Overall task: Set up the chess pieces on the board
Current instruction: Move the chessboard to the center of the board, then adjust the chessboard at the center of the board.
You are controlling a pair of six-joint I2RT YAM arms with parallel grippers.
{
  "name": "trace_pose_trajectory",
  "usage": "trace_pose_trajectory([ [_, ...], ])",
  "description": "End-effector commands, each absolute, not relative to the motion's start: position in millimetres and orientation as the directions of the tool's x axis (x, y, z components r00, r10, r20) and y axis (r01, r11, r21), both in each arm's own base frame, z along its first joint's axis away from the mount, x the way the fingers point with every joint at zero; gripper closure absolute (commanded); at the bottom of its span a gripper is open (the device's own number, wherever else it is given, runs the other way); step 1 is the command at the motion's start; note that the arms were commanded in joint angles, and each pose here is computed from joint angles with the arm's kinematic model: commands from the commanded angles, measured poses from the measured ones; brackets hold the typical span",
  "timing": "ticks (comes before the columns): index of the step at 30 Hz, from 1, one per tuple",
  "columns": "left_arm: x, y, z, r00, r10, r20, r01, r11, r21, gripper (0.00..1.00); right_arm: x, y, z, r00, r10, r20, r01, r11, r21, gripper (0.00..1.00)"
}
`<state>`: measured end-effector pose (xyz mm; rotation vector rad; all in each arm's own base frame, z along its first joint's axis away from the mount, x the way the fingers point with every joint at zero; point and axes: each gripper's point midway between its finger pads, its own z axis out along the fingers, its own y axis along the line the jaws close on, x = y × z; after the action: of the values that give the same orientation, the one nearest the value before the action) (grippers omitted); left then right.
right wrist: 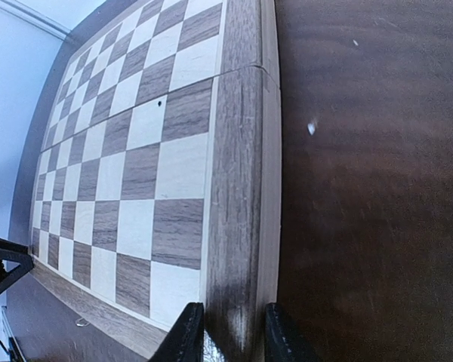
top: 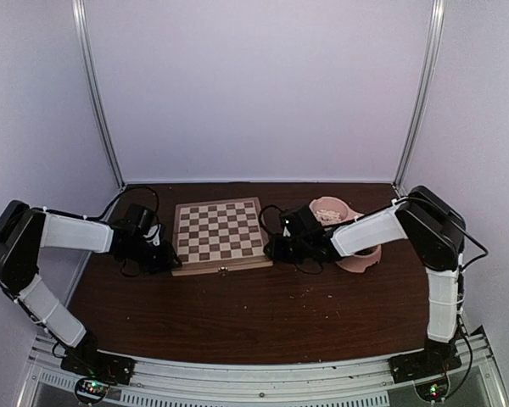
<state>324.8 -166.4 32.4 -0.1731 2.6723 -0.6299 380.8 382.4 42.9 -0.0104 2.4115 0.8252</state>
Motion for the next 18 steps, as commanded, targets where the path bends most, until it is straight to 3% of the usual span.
trace_pose_trajectory([
  [1, 262.6, -200.3, 37.2, -0.954, -0.123, -0.272, 0.026, 0.873, -0.487, 0.62, 313.7, 389.2, 55.5, -0.856, 0.068, -0.512, -0.287, 0.761, 0.582, 0.71],
  [4, 229.5, -197.7, 41.1, -0.955, -0.136, -0.264, 0.015, 0.866, -0.5, 0.61, 283.3, 357.4, 47.9, -0.859, 0.04, -0.51, -0.272, 0.809, 0.521, 0.67],
  [9, 200.2, -171.4, 49.9, -0.941, -0.185, -0.282, -0.025, 0.871, -0.49, 0.53, 262.3, 308.9, 55.0, -0.843, 0.039, -0.536, -0.236, 0.87, 0.434, 0.49],
  [13, 205.9, -160.0, 70.4, -0.923, -0.161, -0.35, 0.01, 0.899, -0.438, 0.45, 266.7, 303.2, 75.4, -0.822, 0.029, -0.569, -0.251, 0.878, 0.408, 0.4],
  [18, 223.6, -160.6, 86.7, -0.918, -0.148, -0.368, 0.031, 0.898, -0.439, 0.43, 285.8, 311.0, 92.1, -0.802, 0.014, -0.597, -0.273, 0.881, 0.387, 0.39],
])
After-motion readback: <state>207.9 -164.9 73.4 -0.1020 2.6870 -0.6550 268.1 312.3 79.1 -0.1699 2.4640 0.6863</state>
